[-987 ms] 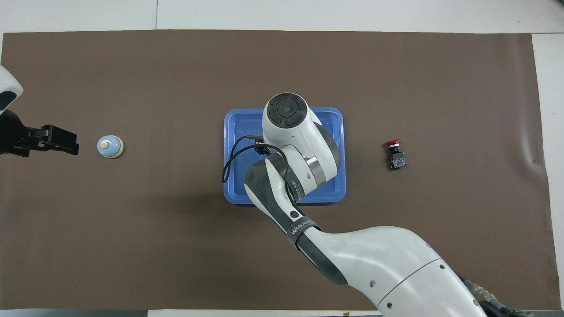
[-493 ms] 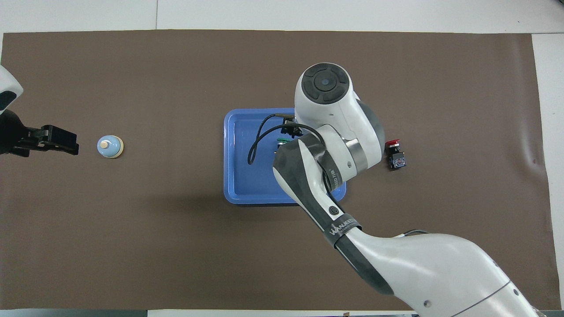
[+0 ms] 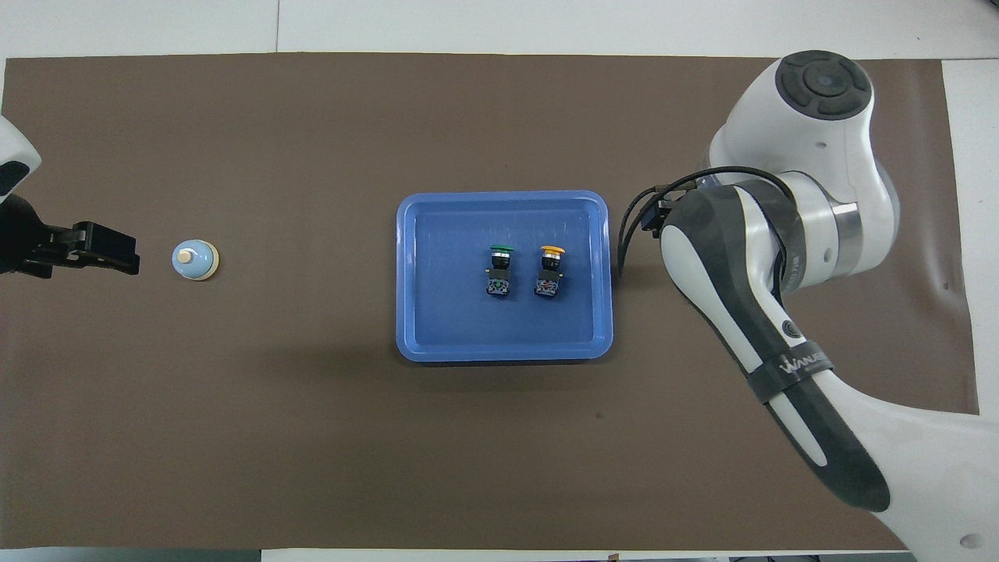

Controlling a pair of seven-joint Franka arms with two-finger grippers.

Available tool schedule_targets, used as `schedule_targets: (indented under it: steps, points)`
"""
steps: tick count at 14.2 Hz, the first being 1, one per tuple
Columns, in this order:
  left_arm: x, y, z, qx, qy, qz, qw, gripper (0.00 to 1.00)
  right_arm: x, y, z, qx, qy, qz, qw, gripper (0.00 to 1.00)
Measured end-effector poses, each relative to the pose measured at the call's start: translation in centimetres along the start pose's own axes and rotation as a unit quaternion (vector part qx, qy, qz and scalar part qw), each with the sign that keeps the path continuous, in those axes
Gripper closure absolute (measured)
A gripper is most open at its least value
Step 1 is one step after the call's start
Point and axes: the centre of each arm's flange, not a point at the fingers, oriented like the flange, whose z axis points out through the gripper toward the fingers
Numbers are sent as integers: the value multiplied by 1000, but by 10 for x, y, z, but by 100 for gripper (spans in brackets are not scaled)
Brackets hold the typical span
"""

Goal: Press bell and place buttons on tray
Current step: 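Grasp the red-capped button with the right gripper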

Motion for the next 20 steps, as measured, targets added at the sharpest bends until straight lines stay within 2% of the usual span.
schedule_targets:
  steps: [3,9,16,20]
  points:
    - [0,0,0,0,0,0,1000,0,-11,41,28,4,-19,-16,1000,0]
    - [0,0,0,0,0,0,1000,0,-42,49,93,12,28,-3,1000,0]
    - [0,0,0,0,0,0,1000,0,-54,50,114,12,33,13,999,0]
    - [0,0,0,0,0,0,1000,0,-53,45,117,14,50,10,999,0]
